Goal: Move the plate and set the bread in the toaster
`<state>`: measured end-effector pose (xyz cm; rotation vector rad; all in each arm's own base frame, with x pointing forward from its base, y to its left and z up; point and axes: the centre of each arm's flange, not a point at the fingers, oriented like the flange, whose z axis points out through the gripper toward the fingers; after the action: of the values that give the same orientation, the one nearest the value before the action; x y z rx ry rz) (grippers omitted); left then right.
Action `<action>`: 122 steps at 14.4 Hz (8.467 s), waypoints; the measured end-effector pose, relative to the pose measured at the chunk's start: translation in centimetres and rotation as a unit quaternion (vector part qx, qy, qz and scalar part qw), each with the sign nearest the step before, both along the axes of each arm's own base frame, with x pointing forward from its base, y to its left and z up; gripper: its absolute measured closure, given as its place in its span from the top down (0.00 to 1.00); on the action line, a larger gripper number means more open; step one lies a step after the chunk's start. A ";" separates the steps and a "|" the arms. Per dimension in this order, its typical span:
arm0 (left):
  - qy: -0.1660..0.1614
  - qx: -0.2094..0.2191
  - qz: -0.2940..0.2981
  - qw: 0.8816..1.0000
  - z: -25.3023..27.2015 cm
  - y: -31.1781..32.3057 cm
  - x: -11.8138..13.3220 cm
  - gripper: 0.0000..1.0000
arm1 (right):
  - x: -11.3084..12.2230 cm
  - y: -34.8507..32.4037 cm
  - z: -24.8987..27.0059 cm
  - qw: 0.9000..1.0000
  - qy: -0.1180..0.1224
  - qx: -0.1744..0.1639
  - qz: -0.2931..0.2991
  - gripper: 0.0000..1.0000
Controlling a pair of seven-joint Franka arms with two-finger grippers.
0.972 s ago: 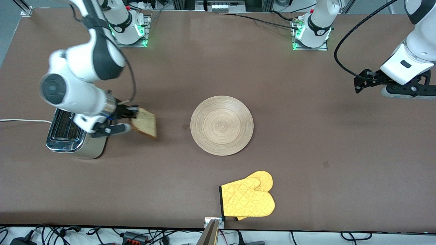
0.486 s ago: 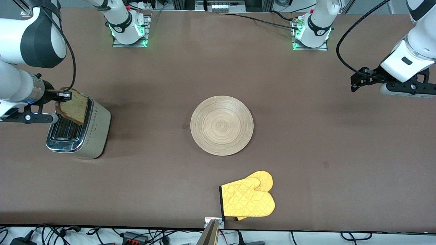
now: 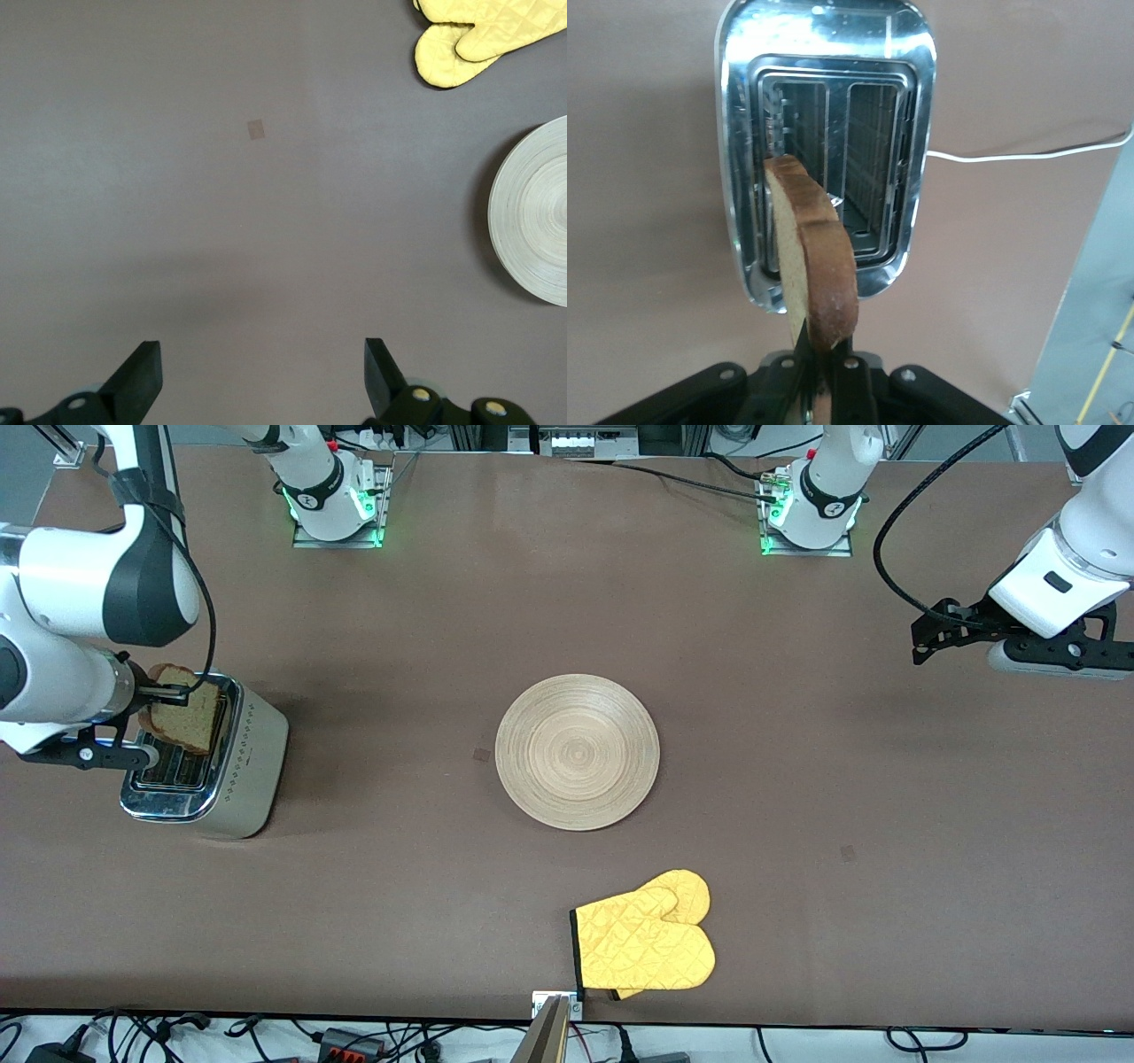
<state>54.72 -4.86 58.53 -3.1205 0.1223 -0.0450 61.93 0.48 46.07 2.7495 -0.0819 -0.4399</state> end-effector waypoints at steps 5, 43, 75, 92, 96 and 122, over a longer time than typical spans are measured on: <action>0.000 0.000 0.000 1.000 0.0 0.0 0.0 1.00 | 0.6 -1.3 0.5 1.000 -0.017 -0.004 0.000 0.09; 0.000 0.000 0.000 1.000 0.0 0.0 0.0 1.00 | 3.6 -4.0 2.3 0.986 -0.072 0.147 -0.019 1.00; 0.006 0.001 0.000 1.000 -0.1 0.0 -0.1 1.00 | 1.1 -4.8 11.6 0.966 -0.167 0.196 -0.004 1.00; 0.006 0.001 0.001 1.000 -0.1 0.0 -0.1 1.00 | -6.5 -3.6 11.1 0.975 -0.144 0.167 0.011 1.00; 0.006 0.001 0.001 1.000 -0.1 0.0 -0.1 1.00 | -6.3 -3.6 11.2 0.974 -0.151 0.166 0.013 1.00; 0.006 0.001 0.001 1.000 -0.1 0.0 -0.1 1.00 | -6.6 -3.9 11.3 0.975 -0.145 0.166 0.008 1.00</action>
<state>54.59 -4.81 58.44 -3.1202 0.1205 -0.0260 55.31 -3.46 57.33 3.1237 -0.0633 -0.0452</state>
